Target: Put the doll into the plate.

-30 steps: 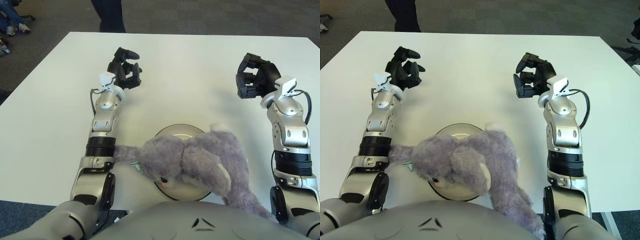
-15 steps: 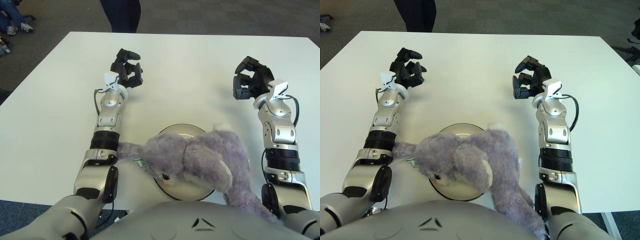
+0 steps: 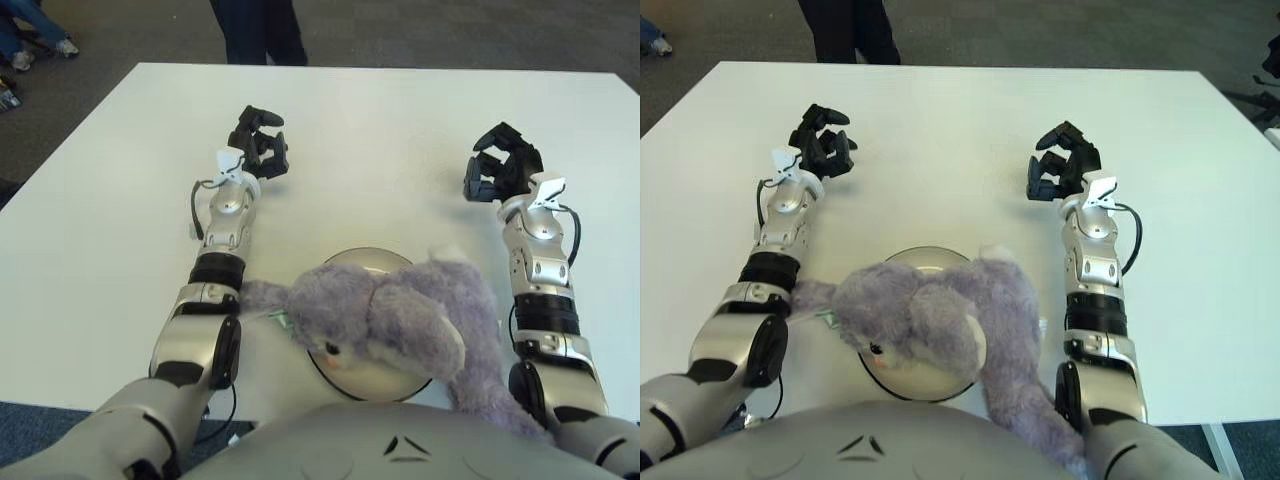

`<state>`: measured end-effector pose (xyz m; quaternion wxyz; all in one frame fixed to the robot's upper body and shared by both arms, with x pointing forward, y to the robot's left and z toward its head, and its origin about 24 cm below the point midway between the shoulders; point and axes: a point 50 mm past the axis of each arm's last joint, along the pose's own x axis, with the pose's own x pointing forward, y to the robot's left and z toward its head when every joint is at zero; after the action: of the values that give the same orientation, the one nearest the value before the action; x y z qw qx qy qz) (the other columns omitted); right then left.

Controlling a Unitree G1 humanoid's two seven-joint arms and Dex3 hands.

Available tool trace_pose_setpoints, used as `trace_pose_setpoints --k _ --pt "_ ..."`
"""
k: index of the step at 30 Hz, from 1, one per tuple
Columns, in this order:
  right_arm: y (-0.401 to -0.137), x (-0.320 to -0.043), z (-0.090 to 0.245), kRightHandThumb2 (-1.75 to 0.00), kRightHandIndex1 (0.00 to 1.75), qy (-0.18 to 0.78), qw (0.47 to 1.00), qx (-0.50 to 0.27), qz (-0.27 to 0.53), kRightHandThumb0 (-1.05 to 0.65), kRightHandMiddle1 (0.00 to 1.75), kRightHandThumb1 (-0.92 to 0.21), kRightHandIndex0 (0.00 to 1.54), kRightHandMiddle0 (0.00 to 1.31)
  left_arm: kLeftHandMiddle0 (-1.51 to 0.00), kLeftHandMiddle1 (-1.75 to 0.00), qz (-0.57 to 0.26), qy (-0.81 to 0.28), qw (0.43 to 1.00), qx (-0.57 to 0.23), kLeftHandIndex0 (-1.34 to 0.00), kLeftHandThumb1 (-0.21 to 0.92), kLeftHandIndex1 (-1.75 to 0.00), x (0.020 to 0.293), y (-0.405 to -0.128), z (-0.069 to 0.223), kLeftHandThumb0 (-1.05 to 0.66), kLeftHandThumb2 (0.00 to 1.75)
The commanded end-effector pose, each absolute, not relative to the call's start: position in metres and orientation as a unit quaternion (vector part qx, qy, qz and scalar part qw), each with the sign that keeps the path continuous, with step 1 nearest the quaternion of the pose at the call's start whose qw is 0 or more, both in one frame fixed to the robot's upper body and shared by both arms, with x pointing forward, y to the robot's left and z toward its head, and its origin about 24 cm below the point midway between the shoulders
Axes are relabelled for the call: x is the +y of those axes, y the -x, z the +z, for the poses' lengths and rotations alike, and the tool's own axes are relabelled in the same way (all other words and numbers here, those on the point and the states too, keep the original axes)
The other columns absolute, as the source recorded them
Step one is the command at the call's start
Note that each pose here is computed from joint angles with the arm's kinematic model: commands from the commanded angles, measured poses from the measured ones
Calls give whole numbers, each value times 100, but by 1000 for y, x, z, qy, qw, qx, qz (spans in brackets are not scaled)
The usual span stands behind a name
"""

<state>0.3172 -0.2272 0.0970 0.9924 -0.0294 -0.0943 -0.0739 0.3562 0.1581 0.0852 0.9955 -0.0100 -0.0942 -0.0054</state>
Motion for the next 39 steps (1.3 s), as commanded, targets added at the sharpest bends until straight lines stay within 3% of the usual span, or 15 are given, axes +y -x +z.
trace_pose_setpoints --k 1,23,39 --pt "-321 -229 100 -158 166 17 989 -118 -83 0 175 -6 85 55 -45 -175 -8 23 995 -102 -43 39 -175 157 -359 87 0 124" --pt "-327 -233 95 -163 170 -19 987 -134 -92 0 175 -4 85 57 -47 -175 -26 68 994 -82 -46 36 -175 156 -364 78 0 128" --pt "-330 -238 88 -155 155 -47 989 -108 -93 0 175 -6 89 57 -49 -175 -24 77 994 -69 -47 33 -175 156 -366 77 0 131"
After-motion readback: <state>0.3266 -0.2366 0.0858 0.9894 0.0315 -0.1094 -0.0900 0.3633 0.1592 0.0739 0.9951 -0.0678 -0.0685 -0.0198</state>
